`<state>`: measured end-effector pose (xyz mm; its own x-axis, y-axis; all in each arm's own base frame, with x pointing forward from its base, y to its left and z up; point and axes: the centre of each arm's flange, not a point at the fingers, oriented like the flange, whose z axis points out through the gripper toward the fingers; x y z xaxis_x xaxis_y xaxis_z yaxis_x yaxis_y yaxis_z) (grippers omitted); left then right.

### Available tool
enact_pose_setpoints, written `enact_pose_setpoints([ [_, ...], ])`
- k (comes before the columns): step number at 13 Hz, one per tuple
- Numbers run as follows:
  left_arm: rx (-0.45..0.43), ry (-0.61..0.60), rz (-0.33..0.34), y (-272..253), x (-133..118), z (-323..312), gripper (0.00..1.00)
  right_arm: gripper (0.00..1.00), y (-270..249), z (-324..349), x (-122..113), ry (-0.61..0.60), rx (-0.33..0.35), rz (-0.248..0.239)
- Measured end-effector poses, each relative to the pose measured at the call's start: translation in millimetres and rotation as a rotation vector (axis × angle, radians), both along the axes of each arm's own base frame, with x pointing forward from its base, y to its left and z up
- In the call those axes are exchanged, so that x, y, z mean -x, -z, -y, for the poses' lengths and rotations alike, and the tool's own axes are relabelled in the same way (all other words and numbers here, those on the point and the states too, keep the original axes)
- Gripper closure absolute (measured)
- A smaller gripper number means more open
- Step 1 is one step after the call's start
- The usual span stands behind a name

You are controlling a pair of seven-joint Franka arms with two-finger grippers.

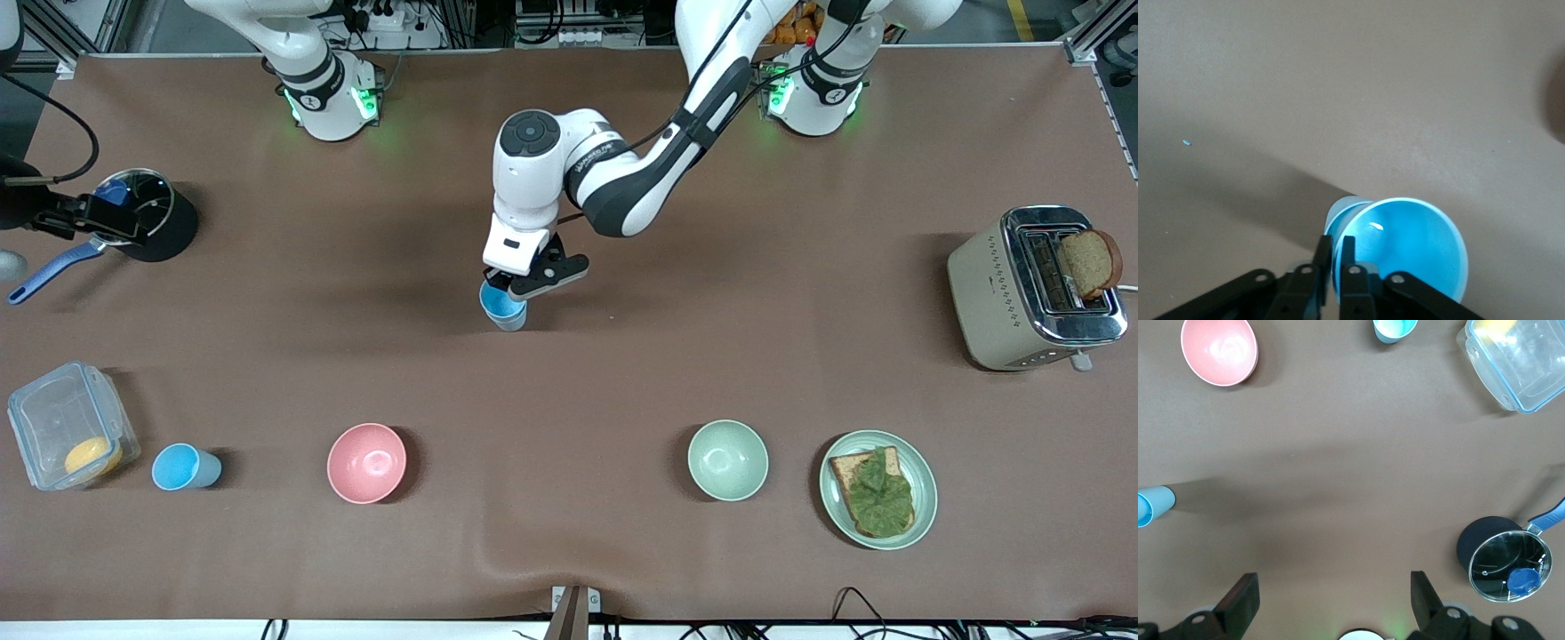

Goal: Stack blue cups with both arms

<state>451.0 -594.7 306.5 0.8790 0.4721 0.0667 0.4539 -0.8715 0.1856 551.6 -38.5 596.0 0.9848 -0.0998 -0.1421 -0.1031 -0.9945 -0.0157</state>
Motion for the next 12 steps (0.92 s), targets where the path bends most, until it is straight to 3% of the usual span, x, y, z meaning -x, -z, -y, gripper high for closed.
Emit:
enact_pose_setpoints([
  [4, 0.017, -0.069, -0.004, -6, -1, 1, 0.34, 0.00, 0, -1, 0, -0.003, 0.000, 0.001],
  [7, -0.005, -0.111, 0.021, -64, -29, -28, 0.01, 0.00, 0, -1, 0, -0.002, 0.001, 0.001],
  [12, -0.194, 0.055, -0.001, -182, -106, -184, 0.00, 0.00, 1, -1, 0, -0.002, 0.002, 0.000],
])
